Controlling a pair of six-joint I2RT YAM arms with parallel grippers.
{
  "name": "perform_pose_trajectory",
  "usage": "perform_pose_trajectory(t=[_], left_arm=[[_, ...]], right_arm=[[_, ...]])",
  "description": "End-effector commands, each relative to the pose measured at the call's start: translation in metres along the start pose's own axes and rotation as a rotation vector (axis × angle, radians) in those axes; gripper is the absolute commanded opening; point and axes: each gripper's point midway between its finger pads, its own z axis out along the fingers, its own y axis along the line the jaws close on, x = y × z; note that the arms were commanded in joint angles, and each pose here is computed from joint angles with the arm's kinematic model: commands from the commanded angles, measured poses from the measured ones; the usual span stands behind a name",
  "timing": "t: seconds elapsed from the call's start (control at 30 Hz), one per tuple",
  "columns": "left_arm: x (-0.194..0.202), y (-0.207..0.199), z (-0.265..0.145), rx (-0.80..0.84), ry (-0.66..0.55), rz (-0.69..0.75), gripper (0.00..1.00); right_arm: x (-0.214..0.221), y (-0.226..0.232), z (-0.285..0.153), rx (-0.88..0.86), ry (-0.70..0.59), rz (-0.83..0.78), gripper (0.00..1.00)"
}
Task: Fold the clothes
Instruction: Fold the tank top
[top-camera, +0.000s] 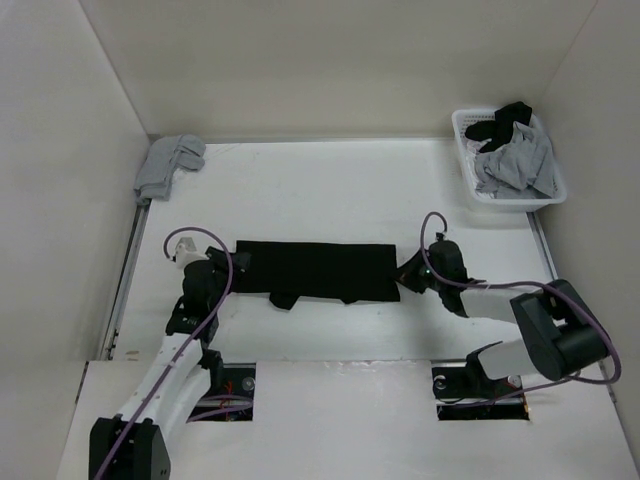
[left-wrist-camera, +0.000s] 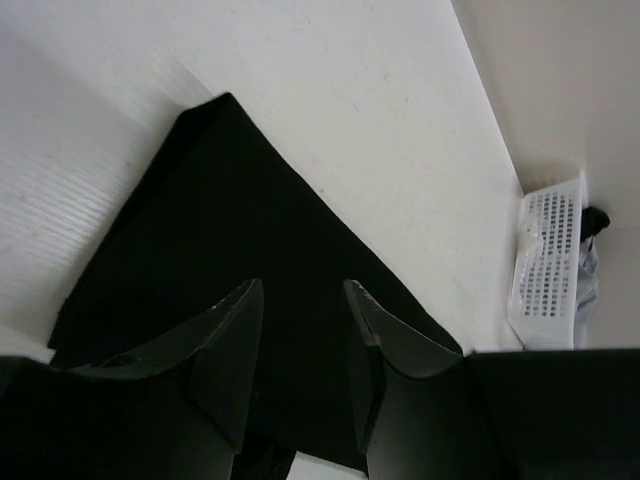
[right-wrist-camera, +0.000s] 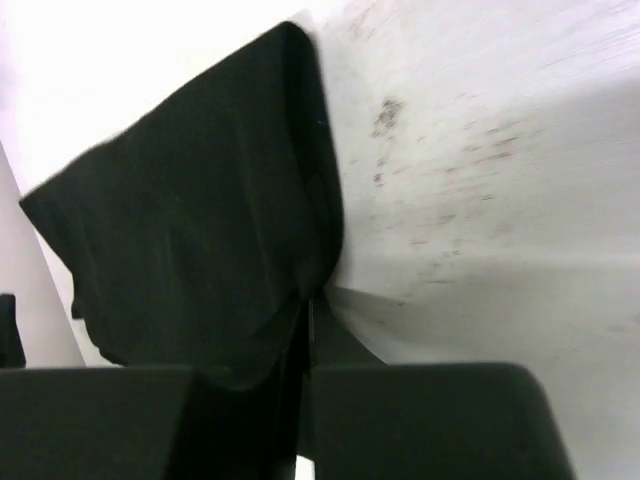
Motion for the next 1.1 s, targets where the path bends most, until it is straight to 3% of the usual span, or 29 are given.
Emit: perform_pose_trajectory(t=[0.0,0.27,0.5,0.8,1.07], left_arm=[[-0.011,-0.042,0.001,0.123,-0.056,0.023,0.36],[0.034,-0.075,-0.001,0.189,0.030,0.064,0.36],[0.039,-0.095,-0.011,0.248,0.048,0.058,0.36],[0.006,-0.094,-0.023,0.240,-0.014,0.029,0.36],[-0.039,-0.089,-0.034,0.250,-0.099,-0.028,0.36]], right_arm=[[-0.024,0.018,-0.010,-0.074,-0.102,0.033,0.02],[-0.068,0.014,-0.073,0.062,-0.294,-0.103,0.00],[-0.089,0.092,-0.105,0.047,-0.354,-0.316,0.00],[-0.012,0.199,-0.055,0.019,-0.181,-0.611,0.00],[0.080,0.260,0.023,0.004,-0.022,-0.724,0.03]])
